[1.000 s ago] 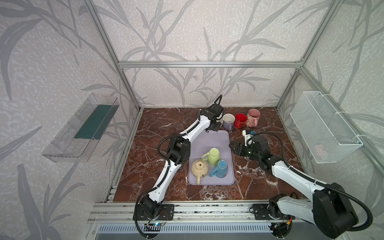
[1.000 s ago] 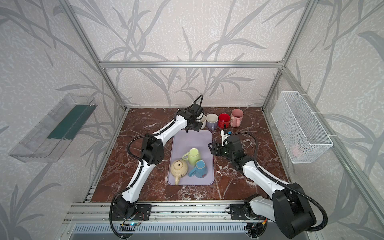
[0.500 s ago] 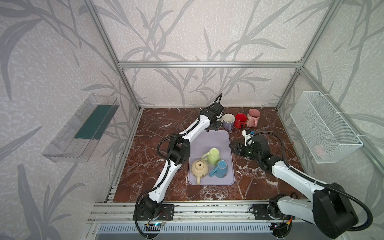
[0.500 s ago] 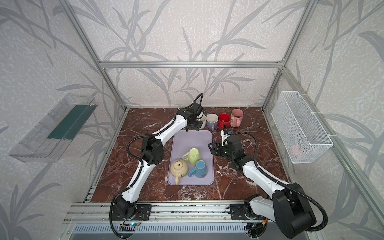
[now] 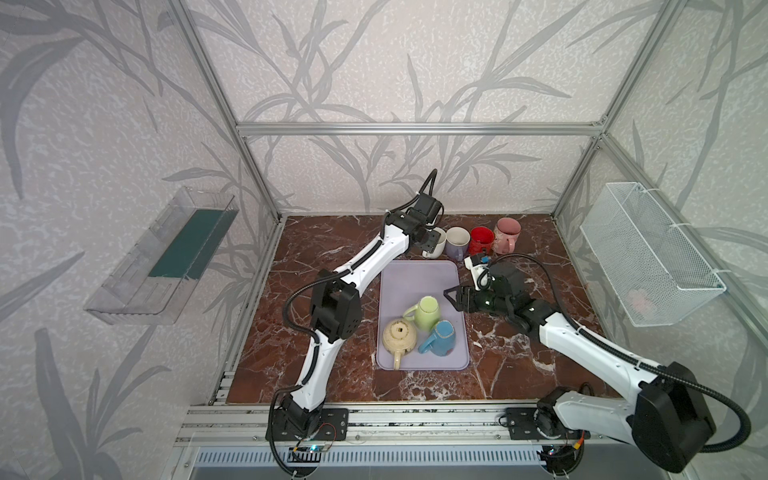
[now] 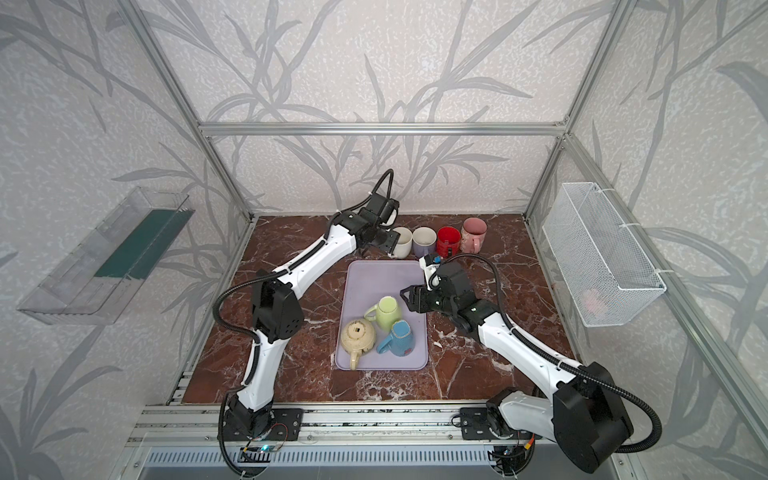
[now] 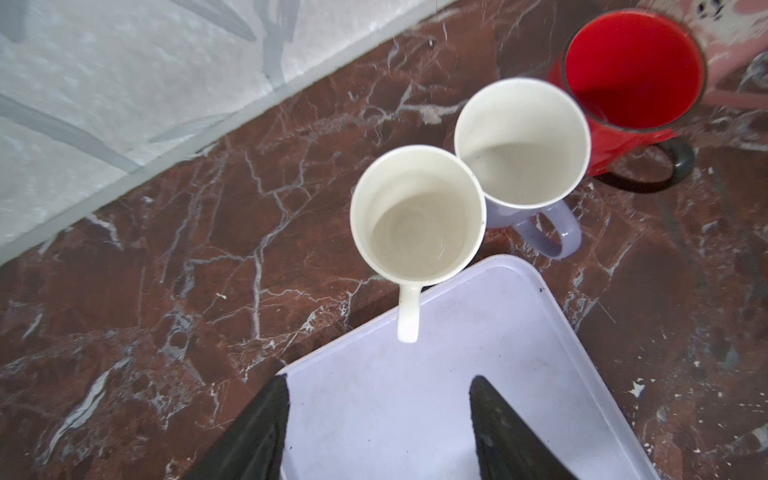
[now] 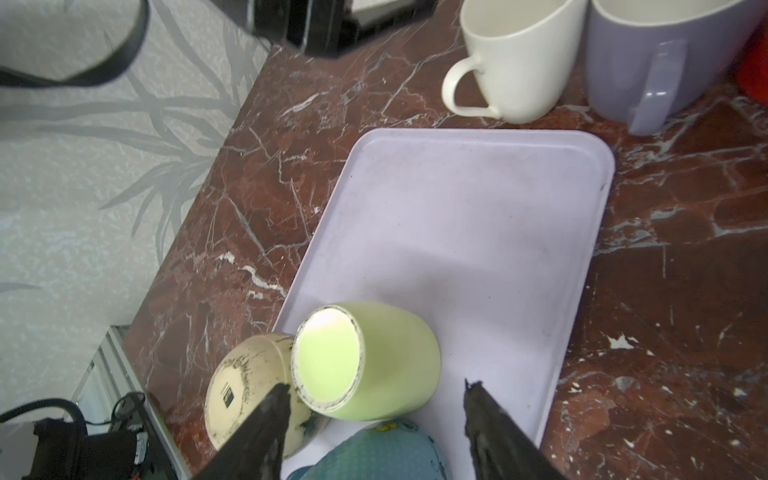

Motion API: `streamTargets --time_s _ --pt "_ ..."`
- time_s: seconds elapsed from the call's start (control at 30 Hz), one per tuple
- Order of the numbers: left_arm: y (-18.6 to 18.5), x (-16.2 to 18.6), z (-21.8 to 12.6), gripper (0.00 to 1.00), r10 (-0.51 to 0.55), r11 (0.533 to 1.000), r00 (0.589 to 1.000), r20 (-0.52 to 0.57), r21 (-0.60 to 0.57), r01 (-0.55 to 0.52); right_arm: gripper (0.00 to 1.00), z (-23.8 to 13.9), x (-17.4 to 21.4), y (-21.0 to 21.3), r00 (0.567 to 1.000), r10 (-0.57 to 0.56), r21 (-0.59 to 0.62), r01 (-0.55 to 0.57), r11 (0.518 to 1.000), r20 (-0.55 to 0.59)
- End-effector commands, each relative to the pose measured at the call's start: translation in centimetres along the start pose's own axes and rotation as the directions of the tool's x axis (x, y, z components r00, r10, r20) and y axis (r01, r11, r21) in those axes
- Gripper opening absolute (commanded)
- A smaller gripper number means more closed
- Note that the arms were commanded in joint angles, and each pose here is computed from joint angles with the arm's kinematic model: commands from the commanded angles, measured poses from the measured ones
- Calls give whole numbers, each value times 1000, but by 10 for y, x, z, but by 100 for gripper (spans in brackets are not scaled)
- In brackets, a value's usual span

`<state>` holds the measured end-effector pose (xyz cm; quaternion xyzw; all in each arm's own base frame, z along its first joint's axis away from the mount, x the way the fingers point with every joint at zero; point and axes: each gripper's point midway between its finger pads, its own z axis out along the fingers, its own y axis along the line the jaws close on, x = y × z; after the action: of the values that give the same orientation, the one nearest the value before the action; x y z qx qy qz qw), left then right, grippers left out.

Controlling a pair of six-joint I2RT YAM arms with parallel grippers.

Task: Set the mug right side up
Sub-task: 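Move the right gripper over the upside-down green mug while the left gripper lifts away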

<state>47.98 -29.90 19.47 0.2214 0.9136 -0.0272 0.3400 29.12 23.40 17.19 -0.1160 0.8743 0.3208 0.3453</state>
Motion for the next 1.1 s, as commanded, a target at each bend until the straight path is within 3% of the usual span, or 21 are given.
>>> streamTargets --time_s 0.0,0.3,0.67,1.07 --pt "5 6 -25 69 -58 998 998 27 -11 58 67 -1 14 6 995 -58 33 61 998 -81" --pt "10 61 -61 86 -186 982 979 82 28 185 69 1 39 22 975 -137 48 147 988 -175" --pt "7 136 -52 85 -271 962 962 23 38 270 69 14 48 18 967 -140 76 159 984 -212" --pt "5 172 -35 84 -304 952 952 -44 18 305 69 35 55 16 953 -141 100 173 980 -269"
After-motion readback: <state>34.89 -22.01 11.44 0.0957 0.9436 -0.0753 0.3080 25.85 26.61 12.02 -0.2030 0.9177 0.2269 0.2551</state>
